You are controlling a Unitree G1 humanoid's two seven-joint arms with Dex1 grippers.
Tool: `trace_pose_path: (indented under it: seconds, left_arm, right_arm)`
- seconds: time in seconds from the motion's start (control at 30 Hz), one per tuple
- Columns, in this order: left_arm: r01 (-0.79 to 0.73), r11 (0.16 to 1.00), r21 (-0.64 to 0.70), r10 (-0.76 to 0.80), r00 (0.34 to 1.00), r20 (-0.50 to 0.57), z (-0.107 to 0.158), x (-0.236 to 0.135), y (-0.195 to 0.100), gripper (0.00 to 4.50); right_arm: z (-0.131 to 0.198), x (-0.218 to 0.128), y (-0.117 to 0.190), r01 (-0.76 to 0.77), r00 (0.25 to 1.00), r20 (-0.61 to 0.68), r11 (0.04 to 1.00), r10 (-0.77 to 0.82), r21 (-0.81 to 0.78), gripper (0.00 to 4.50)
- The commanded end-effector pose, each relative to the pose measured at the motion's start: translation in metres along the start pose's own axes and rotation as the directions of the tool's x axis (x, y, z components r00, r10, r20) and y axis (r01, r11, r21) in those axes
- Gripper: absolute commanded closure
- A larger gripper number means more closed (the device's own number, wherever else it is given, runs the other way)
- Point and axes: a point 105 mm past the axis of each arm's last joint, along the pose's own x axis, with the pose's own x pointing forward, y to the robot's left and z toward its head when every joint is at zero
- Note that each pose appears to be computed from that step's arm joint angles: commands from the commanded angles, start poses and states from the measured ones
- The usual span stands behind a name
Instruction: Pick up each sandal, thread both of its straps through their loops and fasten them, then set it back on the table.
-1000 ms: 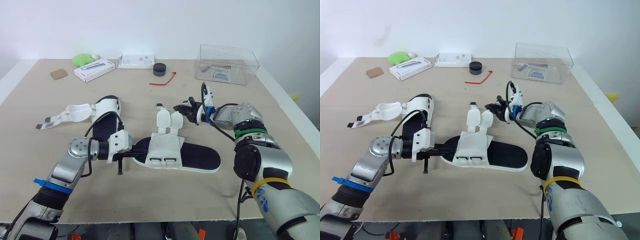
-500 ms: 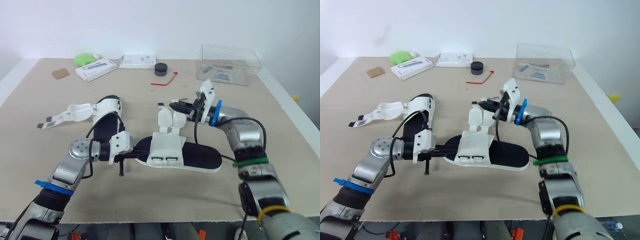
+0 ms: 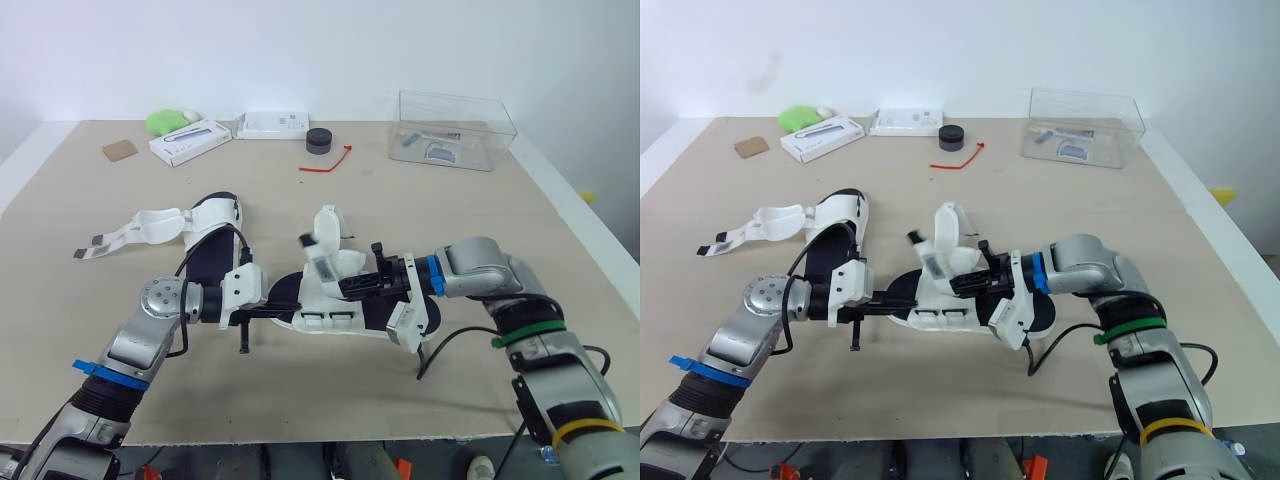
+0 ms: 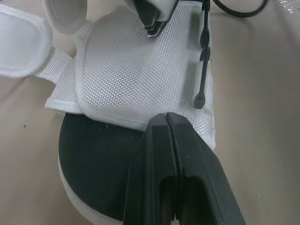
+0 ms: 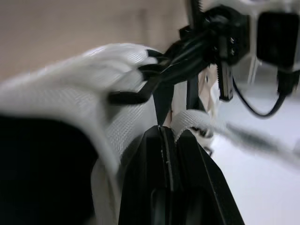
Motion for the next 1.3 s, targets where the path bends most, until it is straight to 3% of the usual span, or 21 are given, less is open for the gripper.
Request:
trace_pose_path:
  seconds: [0.03, 0.2, 0.43, 0.5, 0.6, 0.63, 0.67, 0.77, 0.8, 0.97, 1.03, 1.13, 1.2, 1.3]
  left_arm:
    - [0.011, 0.999, 0.03, -0.011, 1.0, 0.008, 0.007, 0.001, 0.0, 4.5]
    - [0.013, 1.0, 0.028, -0.013, 1.0, 0.009, 0.008, 0.001, 0.0, 4.5]
    - [0.017, 0.999, 0.028, -0.017, 1.0, 0.011, 0.008, 0.002, -0.001, 4.5]
    - [0.019, 0.999, 0.027, -0.019, 1.0, 0.013, 0.008, 0.002, -0.001, 4.5]
    - [0.023, 0.999, 0.026, -0.023, 1.0, 0.014, 0.009, 0.003, -0.002, 4.5]
    - [0.024, 0.999, 0.026, -0.024, 1.0, 0.014, 0.009, 0.003, -0.001, 4.5]
    - [0.026, 0.999, 0.027, -0.026, 1.0, 0.014, 0.008, 0.003, -0.001, 4.5]
    - [0.028, 0.999, 0.027, -0.029, 1.0, 0.012, 0.009, 0.003, -0.001, 4.5]
    - [0.029, 0.999, 0.027, -0.029, 0.999, 0.012, 0.009, 0.003, -0.001, 4.5]
    - [0.039, 0.999, 0.014, -0.039, 0.999, 0.021, 0.01, 0.004, 0.001, 4.5]
    - [0.045, 0.999, 0.009, -0.045, 0.999, 0.023, 0.01, 0.005, 0.0, 4.5]
    - [0.034, 0.999, -0.005, -0.034, 0.999, 0.026, 0.009, 0.005, 0.003, 4.5]
    - [0.025, 1.0, -0.019, -0.024, 0.999, 0.021, 0.006, 0.004, 0.005, 4.5]
    - [0.011, 0.999, -0.036, -0.01, 1.0, 0.009, 0.001, 0.001, 0.008, 4.5]
  right_arm:
    - [-0.006, -0.006, -0.003, 0.017, 1.0, -0.025, 0.998, -0.018, -0.064, 4.41]
    - [-0.013, -0.007, -0.008, 0.048, 0.997, -0.052, 0.993, -0.053, -0.103, 4.41]
    - [-0.019, -0.008, -0.013, 0.162, 0.985, -0.056, 0.987, -0.162, -0.001, 4.41]
    - [-0.018, -0.01, -0.015, 0.182, 0.983, -0.045, 0.983, -0.181, 0.022, 3.94]
    - [-0.013, -0.012, -0.017, 0.174, 0.985, -0.013, 0.984, -0.174, 0.023, 2.66]
    - [-0.012, -0.012, -0.017, 0.174, 0.985, -0.005, 0.984, -0.174, 0.028, 2.5]
    - [-0.01, -0.014, -0.018, 0.181, 0.983, 0.007, 0.983, -0.181, 0.031, 1.76]
    - [-0.003, -0.019, -0.023, 0.211, 0.976, 0.034, 0.976, -0.213, 0.054, 0.34]
    - [-0.002, -0.02, -0.024, 0.218, 0.975, 0.035, 0.974, -0.221, 0.062, 0.07]
    - [0.003, -0.041, -0.016, 0.211, 0.977, -0.024, 0.956, -0.211, 0.202, 0.07]
    - [-0.002, -0.051, -0.016, 0.287, 0.958, -0.124, 0.878, -0.26, 0.382, 0.07]
    - [-0.009, -0.063, -0.02, 0.37, 0.929, -0.232, 0.68, -0.289, 0.633, 0.07]
    - [-0.005, -0.066, -0.032, 0.385, 0.913, -0.262, 0.448, -0.314, 0.807, 0.07]
    - [0.02, -0.058, -0.056, 0.242, 0.916, -0.197, 0.088, -0.35, 0.966, 0.07]
